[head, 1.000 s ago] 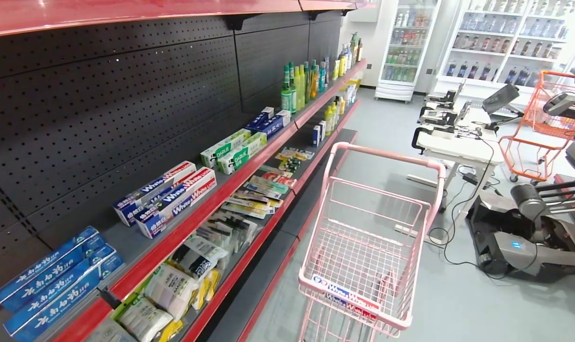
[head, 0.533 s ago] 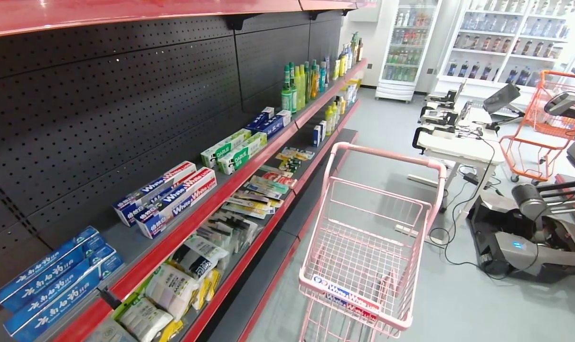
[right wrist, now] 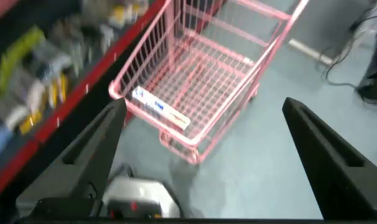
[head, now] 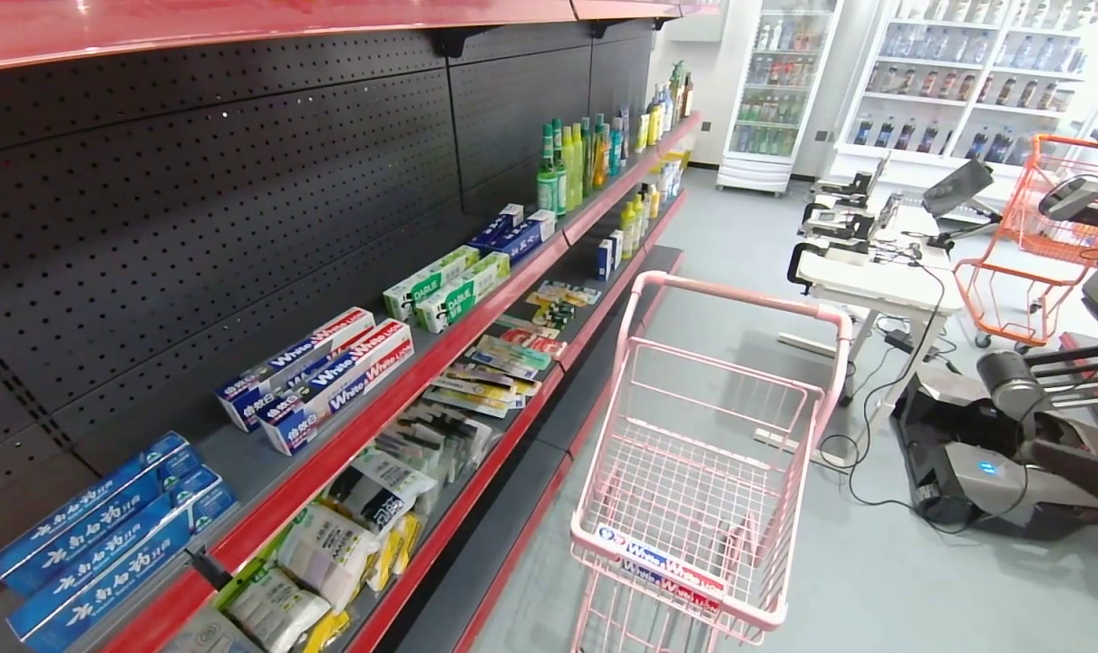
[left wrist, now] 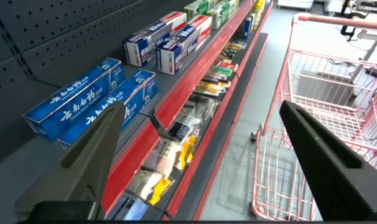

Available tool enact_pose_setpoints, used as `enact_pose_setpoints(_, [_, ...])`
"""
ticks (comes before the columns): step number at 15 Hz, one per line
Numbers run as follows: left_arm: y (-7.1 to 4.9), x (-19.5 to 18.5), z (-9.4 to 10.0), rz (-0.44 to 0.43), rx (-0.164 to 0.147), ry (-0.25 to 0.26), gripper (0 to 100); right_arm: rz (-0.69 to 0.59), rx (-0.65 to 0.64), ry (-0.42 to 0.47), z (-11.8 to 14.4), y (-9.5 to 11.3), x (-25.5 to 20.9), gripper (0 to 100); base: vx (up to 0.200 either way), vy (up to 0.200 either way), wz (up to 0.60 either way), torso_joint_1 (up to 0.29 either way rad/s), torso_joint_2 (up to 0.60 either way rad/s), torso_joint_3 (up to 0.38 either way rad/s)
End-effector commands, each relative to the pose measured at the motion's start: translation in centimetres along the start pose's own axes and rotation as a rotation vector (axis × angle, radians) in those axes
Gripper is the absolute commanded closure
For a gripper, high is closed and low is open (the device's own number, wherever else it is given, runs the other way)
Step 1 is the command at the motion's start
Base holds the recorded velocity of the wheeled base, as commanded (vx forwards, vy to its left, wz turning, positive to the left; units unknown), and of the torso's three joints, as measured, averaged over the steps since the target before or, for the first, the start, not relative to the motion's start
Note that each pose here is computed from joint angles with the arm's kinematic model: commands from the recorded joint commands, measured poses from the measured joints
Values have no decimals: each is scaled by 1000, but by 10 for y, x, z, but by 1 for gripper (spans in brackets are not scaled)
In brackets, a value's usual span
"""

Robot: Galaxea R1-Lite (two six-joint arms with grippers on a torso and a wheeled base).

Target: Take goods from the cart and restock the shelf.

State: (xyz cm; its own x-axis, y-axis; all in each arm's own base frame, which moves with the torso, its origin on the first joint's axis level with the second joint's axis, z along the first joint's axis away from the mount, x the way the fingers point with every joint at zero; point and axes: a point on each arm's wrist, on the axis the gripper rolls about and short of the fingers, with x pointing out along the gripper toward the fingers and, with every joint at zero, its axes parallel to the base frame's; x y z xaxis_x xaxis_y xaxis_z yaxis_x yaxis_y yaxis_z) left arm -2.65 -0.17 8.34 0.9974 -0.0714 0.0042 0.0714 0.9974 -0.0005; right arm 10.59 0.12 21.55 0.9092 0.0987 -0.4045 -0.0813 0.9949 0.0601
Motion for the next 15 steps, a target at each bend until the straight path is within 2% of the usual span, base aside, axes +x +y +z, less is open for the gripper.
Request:
enact_pose_setpoints(1, [0,0,0,1,-1,3,0,256,-215,382,6,-15,148,0,0,0,0,0,0,0])
enact_pose_setpoints(5, [0,0,0,1,-1,1,0,414,-400,553,-32,4,218,0,0,0,0,0,0,0])
enact_pose_setpoints(8, [0,0,0,1,-1,3,0,476,-466,595,-44,21,254,0,0,0,0,0,0,0])
enact_pose_setpoints(11, [0,0,0,1,-1,3,0,485,-619,625,-59,33,291,0,0,0,0,0,0,0])
enact_pose_setpoints(15, [0,0,0,1,-1,1,0,511,-673,646,-73,34,315,0,0,0,0,0,0,0])
